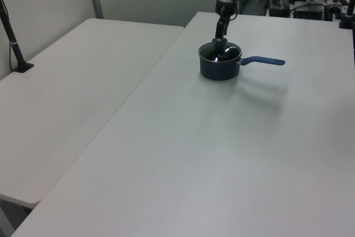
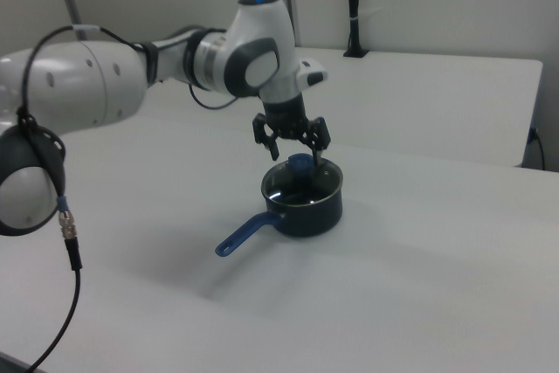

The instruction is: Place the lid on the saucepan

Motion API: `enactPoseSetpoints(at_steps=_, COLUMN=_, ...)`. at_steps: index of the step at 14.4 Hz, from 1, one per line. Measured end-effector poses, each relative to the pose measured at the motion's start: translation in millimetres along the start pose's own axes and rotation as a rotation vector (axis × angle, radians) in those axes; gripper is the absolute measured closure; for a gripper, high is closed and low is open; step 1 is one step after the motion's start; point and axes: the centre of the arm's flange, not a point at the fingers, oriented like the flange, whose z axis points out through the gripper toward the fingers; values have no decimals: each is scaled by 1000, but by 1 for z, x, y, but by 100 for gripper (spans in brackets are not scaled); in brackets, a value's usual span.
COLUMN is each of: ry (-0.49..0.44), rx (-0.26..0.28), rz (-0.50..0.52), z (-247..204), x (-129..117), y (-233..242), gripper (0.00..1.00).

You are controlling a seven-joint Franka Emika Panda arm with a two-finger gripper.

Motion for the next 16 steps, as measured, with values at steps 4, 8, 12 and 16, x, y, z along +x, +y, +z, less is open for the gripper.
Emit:
enactPoseSetpoints(at_steps=4, ry=-74, rx=33, rz=57, z=-72, x=-26, y=-15, gripper=0)
enactPoseSetpoints(at_steps=8, ry=-148, rx=7, rz=30, z=-112, x=-63, y=-67, gripper=0)
enactPoseSetpoints(at_steps=12, ry=-146, rx=-21, rz=69, z=-141, x=-93, y=-100, gripper=0)
enactPoseSetpoints(at_steps=16, ry=-146, rx=-23, rz=72, z=-155, x=-102, y=-104, gripper=0)
